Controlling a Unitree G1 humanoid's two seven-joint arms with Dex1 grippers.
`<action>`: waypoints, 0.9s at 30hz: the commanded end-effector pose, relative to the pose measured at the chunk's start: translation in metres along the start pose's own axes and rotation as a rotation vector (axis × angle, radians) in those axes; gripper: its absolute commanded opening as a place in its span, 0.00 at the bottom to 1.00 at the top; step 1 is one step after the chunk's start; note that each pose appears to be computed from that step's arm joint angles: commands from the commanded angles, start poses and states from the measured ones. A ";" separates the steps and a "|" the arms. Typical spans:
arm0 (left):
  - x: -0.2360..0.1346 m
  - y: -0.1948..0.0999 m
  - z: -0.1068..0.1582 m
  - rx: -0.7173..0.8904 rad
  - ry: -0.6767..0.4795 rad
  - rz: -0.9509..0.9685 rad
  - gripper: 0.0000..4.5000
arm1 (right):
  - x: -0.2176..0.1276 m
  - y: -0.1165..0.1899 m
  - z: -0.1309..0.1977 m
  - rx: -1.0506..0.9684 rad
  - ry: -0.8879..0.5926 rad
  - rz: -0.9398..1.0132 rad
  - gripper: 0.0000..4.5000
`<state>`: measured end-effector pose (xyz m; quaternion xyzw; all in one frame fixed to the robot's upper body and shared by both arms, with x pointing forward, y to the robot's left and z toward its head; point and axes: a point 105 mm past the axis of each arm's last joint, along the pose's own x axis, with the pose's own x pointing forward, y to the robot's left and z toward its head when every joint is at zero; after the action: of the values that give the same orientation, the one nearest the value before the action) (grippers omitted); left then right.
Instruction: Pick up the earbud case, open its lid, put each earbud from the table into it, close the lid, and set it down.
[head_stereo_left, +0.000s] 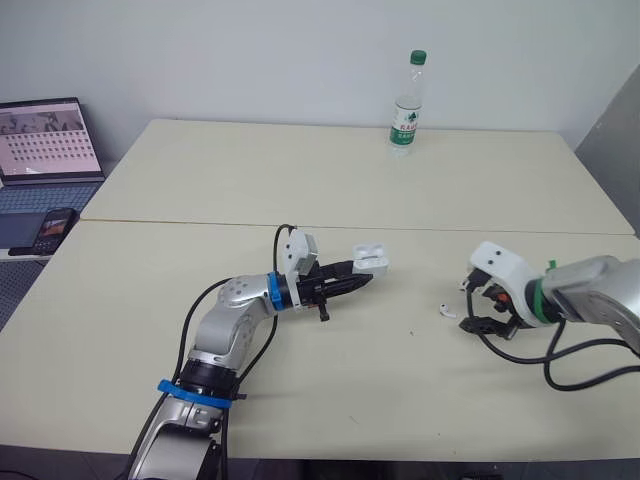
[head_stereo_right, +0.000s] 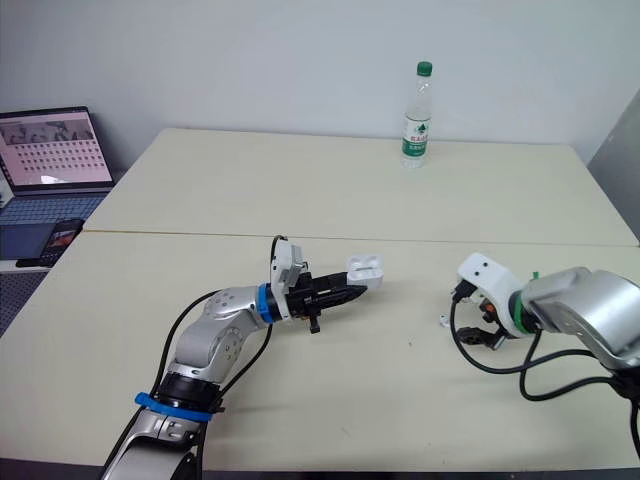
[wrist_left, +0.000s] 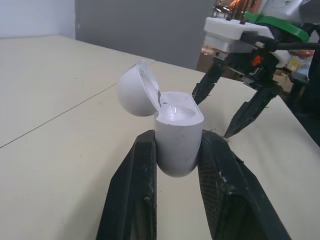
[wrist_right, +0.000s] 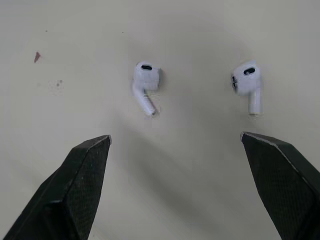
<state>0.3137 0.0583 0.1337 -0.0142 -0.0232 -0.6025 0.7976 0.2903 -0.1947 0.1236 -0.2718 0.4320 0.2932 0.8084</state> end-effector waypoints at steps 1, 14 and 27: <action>-0.003 -0.003 0.014 0.062 -0.038 0.006 0.17 | 0.006 -0.002 0.001 -0.044 0.048 0.011 0.96; -0.010 -0.005 0.008 0.070 -0.024 0.068 0.17 | 0.023 -0.006 0.023 -0.054 0.069 0.039 0.96; -0.009 -0.002 0.007 0.052 -0.041 0.090 0.17 | 0.020 0.005 0.024 -0.055 0.054 0.075 0.18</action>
<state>0.3102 0.0672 0.1267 -0.0062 -0.0262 -0.5645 0.8250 0.3093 -0.1727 0.1098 -0.2870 0.4680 0.3213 0.7716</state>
